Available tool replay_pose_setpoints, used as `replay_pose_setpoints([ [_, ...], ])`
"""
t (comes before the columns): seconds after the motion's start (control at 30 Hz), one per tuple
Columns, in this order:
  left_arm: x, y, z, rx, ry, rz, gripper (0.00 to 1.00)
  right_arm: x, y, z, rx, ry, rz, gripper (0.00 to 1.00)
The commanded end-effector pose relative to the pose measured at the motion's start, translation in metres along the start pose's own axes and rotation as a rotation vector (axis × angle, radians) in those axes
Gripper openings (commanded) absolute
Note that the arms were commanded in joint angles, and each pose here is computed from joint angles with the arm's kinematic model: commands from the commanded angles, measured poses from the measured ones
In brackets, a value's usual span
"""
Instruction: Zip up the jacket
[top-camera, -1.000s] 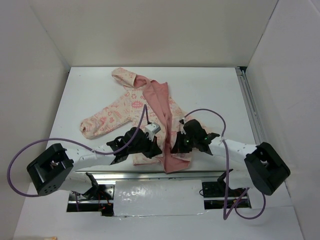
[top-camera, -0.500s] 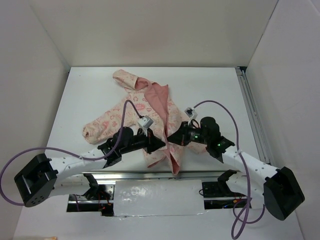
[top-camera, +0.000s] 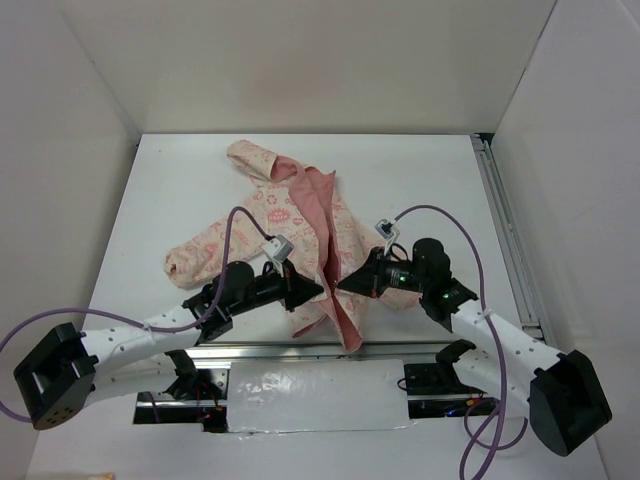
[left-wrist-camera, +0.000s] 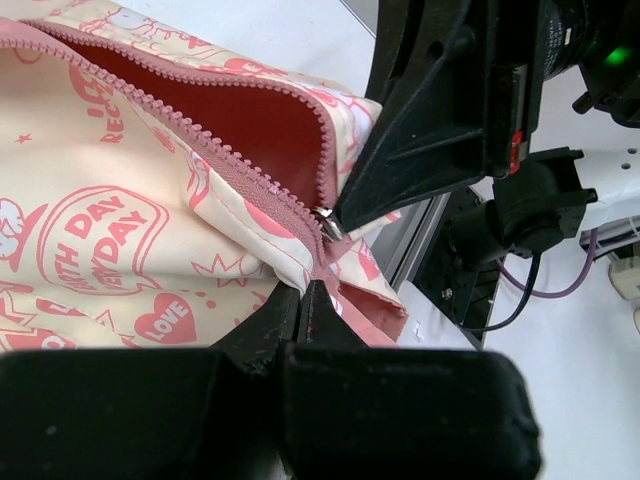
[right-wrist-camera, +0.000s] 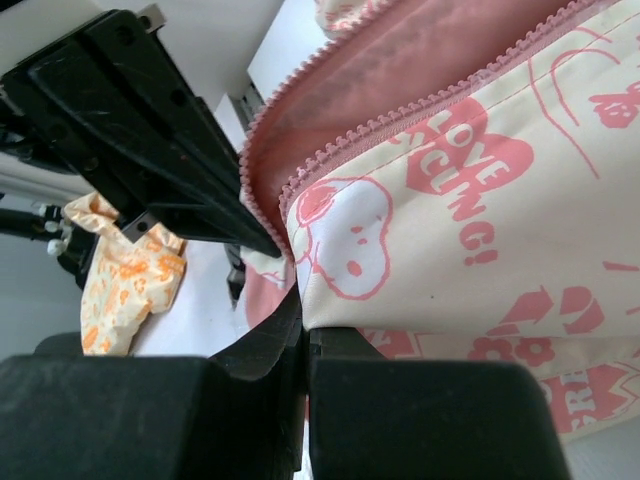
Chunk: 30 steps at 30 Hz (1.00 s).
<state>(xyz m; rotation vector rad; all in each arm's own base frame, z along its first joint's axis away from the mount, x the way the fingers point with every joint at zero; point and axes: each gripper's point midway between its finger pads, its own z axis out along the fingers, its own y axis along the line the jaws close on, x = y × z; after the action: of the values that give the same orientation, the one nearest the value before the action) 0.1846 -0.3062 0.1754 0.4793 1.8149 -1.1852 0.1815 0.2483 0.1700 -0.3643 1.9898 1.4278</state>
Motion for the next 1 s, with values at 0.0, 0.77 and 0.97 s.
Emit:
replay_pose_setpoints([
  [0.0, -0.027, -0.015, 0.005, 0.054, -0.086, 0.024, 0.00, -0.009, 0.024, -0.006, -0.118, -0.018, -0.084, 0.00],
  [0.77, -0.041, -0.022, 0.005, 0.087, -0.162, -0.004, 0.00, 0.007, 0.019, -0.012, -0.144, 0.016, -0.093, 0.00],
  [0.97, -0.038, -0.024, 0.008, 0.104, -0.149, 0.005, 0.00, 0.006, 0.021, -0.013, -0.149, 0.008, -0.099, 0.00],
])
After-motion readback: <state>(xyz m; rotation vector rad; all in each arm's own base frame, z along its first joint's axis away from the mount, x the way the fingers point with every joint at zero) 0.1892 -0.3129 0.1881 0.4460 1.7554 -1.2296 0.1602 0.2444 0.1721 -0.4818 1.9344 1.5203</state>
